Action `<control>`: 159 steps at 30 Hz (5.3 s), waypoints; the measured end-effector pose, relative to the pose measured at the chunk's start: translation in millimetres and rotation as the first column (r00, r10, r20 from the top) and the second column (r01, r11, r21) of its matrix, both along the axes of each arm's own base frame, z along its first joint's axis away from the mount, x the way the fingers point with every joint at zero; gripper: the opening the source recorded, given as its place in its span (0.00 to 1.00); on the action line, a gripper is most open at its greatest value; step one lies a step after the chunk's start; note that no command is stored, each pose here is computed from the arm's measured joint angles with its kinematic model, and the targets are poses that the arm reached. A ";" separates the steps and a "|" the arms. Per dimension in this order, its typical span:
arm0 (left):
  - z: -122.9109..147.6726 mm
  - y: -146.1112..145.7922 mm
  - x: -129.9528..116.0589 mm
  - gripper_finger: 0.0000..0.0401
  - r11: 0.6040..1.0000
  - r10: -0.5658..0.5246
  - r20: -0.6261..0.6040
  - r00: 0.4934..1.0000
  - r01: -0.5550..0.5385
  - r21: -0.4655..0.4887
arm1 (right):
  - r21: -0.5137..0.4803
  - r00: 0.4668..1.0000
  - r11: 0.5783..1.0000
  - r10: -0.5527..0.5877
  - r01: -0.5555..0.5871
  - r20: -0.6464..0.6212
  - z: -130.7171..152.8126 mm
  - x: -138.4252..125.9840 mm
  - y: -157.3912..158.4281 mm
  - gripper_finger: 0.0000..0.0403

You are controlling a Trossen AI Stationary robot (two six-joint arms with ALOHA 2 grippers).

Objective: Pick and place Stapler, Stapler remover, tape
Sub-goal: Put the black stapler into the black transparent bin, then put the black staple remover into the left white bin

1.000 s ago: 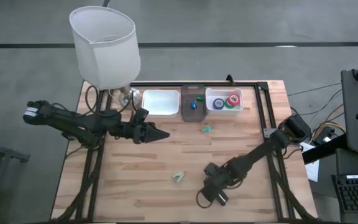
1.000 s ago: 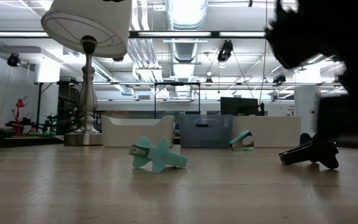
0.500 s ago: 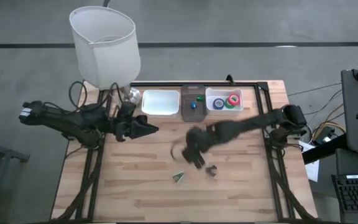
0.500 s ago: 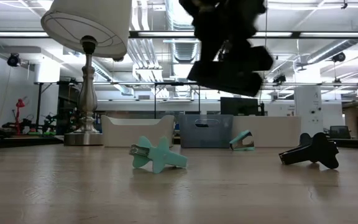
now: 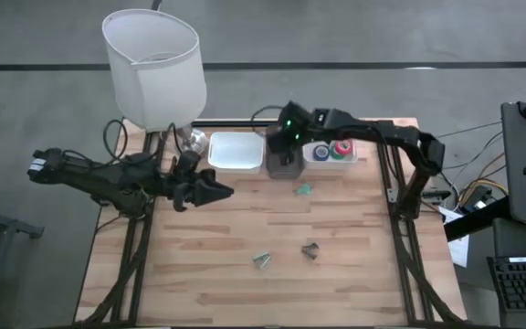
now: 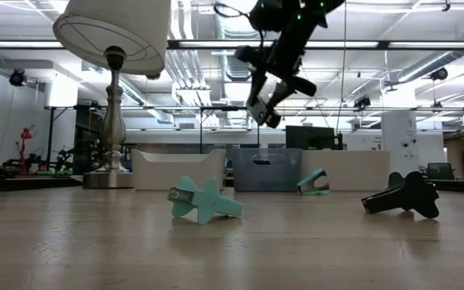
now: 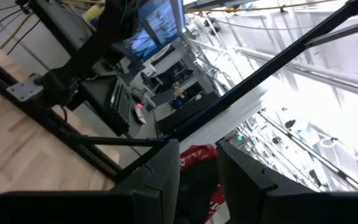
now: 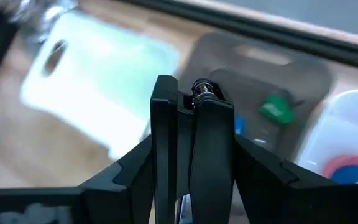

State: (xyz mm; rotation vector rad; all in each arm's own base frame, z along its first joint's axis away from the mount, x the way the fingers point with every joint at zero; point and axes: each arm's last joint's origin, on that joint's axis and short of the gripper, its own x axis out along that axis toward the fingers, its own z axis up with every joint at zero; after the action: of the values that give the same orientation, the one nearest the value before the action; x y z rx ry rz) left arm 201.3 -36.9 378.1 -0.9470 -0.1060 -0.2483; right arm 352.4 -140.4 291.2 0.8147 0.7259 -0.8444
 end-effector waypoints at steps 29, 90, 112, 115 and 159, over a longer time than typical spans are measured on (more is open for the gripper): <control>-2.1 0.0 0.6 0.28 1.000 -0.004 -0.023 1.000 0.003 -0.014 | 0.170 0.984 0.985 0.024 0.007 -0.179 -96.5 19.6 -43.5 0.44; 0.0 -0.7 -0.1 0.28 0.993 -0.032 -0.017 0.999 0.030 -0.118 | 0.331 0.654 0.663 0.740 -0.672 -0.155 -76.5 -38.0 230.5 0.56; -3.6 -0.6 0.6 0.28 0.994 -0.029 -0.052 0.998 0.024 -0.103 | 0.345 0.727 0.708 0.680 -0.617 -0.095 -132.8 -84.5 217.6 0.54; -4.4 -0.7 0.8 0.28 0.995 -0.028 -0.060 0.998 0.022 -0.100 | 0.343 0.723 0.708 0.683 -0.618 -0.106 -136.5 -83.4 217.7 0.54; -17.9 -5.3 3.2 0.28 0.911 -0.077 -0.095 0.992 0.109 0.398 | 0.033 0.732 0.736 0.666 -0.676 0.141 -33.1 -21.6 196.9 0.02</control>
State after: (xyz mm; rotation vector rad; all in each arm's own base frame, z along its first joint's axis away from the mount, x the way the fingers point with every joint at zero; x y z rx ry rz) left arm 204.5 -42.2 360.2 -0.5490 0.0619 -0.3077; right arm 330.8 56.5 258.2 0.5949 0.8740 -0.0994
